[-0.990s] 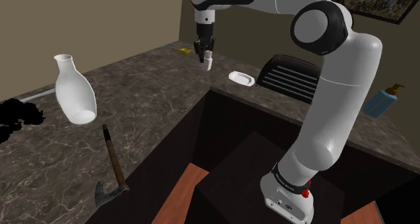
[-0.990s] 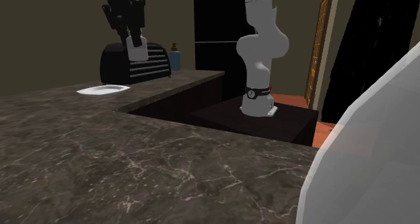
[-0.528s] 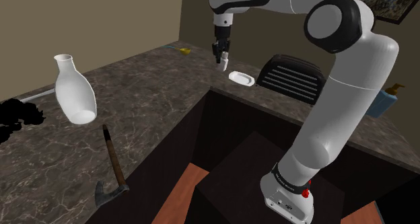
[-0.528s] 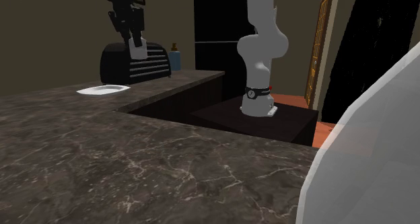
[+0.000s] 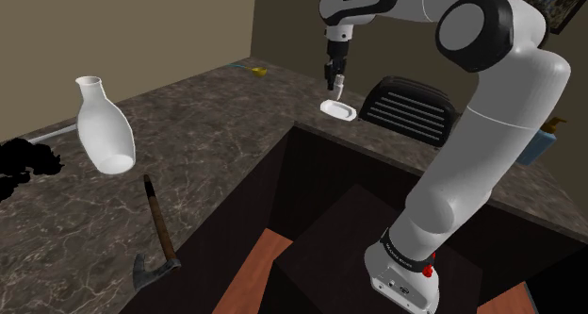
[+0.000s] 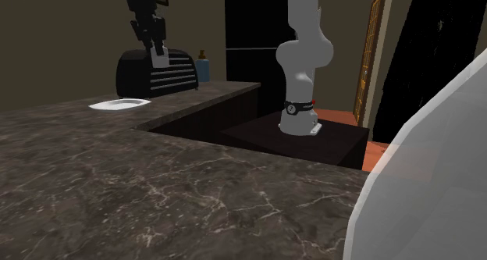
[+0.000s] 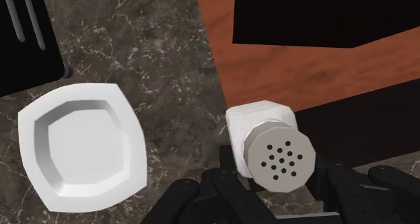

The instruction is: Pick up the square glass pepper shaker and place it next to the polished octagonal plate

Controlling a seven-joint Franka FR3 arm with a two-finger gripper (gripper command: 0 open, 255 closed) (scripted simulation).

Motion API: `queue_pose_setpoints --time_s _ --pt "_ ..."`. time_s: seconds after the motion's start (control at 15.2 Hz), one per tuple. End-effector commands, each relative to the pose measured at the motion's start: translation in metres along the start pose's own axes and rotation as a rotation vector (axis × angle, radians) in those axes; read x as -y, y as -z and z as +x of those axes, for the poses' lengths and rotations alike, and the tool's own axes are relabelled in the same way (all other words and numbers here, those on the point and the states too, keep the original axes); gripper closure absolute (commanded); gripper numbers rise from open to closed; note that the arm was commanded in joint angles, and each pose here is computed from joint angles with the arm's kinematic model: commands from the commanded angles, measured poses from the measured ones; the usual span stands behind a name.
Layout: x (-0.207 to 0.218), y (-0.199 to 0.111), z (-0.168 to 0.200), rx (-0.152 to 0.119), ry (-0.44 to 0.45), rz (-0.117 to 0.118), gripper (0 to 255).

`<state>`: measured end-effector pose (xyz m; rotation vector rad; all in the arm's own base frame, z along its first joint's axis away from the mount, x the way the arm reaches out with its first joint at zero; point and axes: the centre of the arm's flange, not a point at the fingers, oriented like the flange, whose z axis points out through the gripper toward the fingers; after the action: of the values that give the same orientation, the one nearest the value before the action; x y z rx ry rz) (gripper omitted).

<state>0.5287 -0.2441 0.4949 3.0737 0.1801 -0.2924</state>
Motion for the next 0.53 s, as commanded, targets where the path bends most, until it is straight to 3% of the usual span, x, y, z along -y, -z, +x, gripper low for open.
queue_pose_setpoints --time_s 0.0,0.2,0.46 --pt "-0.020 -0.003 -0.015 0.000 0.001 0.000 255" --pt "-0.055 -0.008 -0.037 0.000 0.001 0.000 255" --pt "-0.054 -0.029 -0.033 0.000 0.001 0.000 255"
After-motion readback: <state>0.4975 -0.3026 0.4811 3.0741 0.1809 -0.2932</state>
